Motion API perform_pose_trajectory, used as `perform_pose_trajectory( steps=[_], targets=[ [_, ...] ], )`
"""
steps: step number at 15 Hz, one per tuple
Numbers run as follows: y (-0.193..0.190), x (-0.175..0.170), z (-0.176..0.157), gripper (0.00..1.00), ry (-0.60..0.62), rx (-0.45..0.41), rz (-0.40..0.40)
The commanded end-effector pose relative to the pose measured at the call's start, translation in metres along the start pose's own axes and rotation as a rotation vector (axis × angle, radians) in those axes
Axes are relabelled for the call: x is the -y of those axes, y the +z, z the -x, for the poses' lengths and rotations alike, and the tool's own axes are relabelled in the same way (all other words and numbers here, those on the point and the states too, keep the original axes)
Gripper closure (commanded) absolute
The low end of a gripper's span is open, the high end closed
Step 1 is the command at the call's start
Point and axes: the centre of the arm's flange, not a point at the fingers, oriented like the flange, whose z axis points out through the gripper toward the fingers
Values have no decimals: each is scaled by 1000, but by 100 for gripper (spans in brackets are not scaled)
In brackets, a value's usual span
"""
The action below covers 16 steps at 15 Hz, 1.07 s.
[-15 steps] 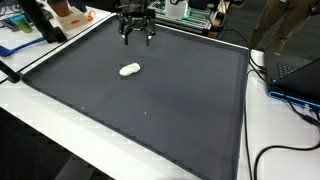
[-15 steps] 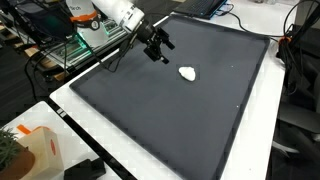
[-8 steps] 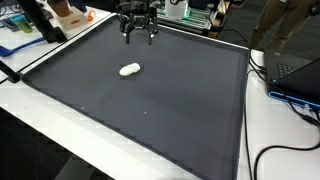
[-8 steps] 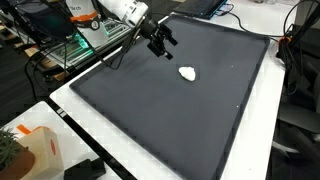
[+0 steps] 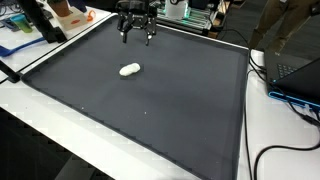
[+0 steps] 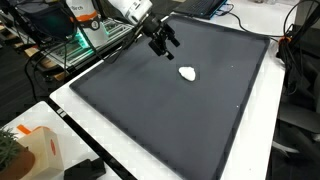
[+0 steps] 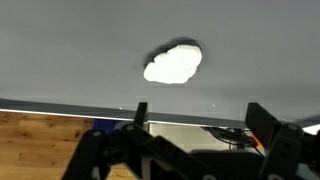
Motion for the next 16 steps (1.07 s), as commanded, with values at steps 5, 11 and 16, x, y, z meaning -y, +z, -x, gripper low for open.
perform_pose_trajectory(
  steps=[5, 11, 16],
  targets=[
    [1, 1, -11, 0, 35, 50, 6],
    [1, 2, -34, 0, 16, 96, 35],
    [9, 6, -50, 0, 22, 186, 35]
  ],
)
